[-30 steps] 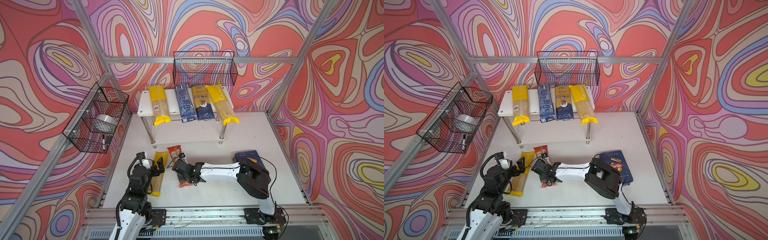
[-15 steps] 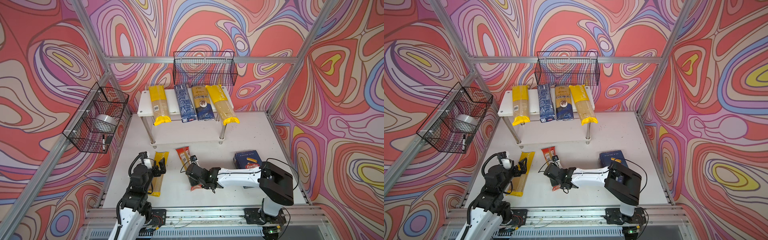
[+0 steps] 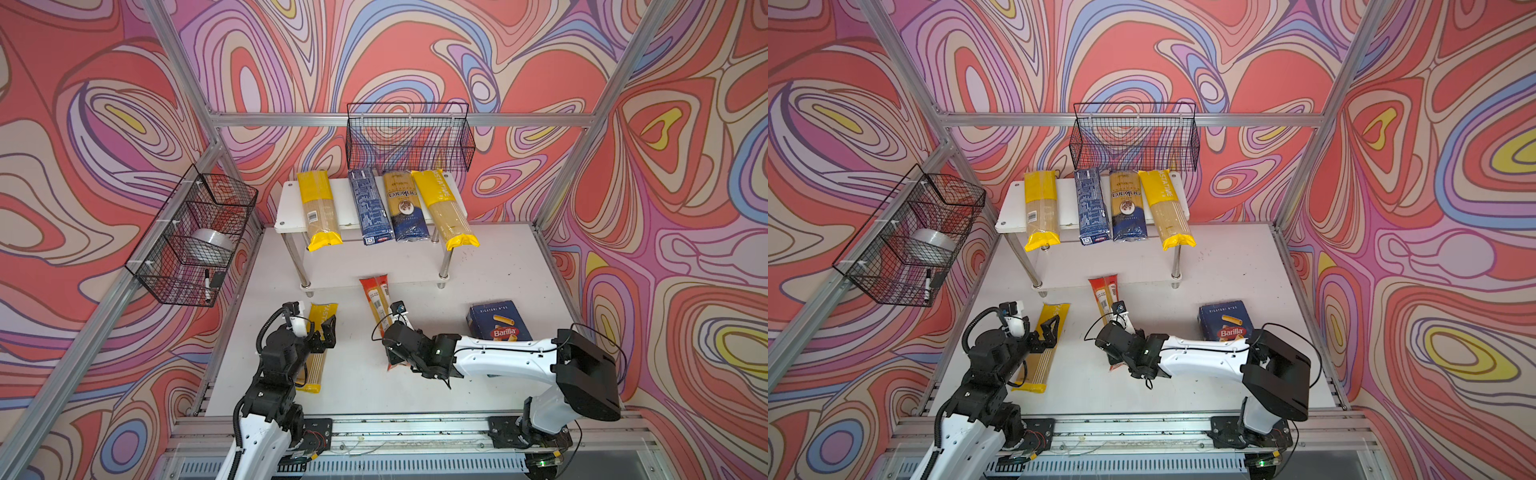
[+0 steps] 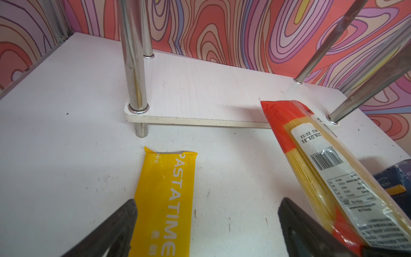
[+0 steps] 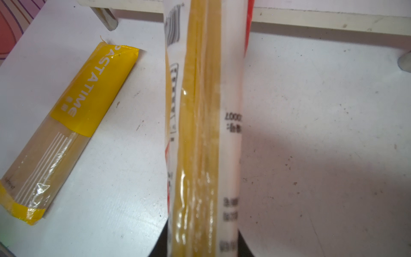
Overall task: Place and organize the pasta boxes and bags onto the shelf
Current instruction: 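Lift the red-and-white spaghetti bag upright with the right gripper, then carry the red-and-white bag toward the lower shelf tier beside the shelf leg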
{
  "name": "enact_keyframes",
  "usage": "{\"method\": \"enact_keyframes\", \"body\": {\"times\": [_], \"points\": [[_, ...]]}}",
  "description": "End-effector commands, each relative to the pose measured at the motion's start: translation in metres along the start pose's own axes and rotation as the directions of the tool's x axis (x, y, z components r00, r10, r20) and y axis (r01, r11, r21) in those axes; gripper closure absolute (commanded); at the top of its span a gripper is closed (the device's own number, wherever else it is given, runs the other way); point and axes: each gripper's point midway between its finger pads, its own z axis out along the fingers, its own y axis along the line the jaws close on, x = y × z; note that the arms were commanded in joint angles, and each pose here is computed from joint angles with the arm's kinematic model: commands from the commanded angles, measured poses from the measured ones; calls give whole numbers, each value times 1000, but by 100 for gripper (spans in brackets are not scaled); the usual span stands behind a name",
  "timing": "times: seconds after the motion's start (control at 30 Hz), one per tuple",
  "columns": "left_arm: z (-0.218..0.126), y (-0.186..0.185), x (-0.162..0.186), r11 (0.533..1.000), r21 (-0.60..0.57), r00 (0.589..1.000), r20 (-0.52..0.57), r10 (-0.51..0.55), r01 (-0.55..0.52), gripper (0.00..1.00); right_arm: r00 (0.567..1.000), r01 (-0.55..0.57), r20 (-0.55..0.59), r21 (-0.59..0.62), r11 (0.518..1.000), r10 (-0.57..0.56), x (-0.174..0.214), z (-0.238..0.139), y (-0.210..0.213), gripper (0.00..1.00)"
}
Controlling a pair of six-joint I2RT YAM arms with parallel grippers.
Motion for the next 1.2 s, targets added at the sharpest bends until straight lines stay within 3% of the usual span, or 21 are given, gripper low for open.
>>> {"method": "enact_keyframes", "body": {"times": [0.0,0.17,0.3,0.77,1.17], "points": [[2,-7,-3,999,39,1000,15,-1,0,0,981,-46,187,-4,999,46,-65,-29,6,100],[2,-11,-4,998,63,1000,16,1,-2,0,976,-110,188,-26,994,113,-84,-37,-9,100],[2,-1,-3,1000,9,1000,21,-18,18,0,973,-113,203,-16,994,113,-99,-44,-22,100],[0,1,-4,1000,0,999,29,-22,22,0,972,-121,213,78,990,102,-132,-41,-80,98],[1,1,-4,1000,-4,999,27,-22,22,0,962,-132,255,103,986,102,-155,-40,-102,99]]}}
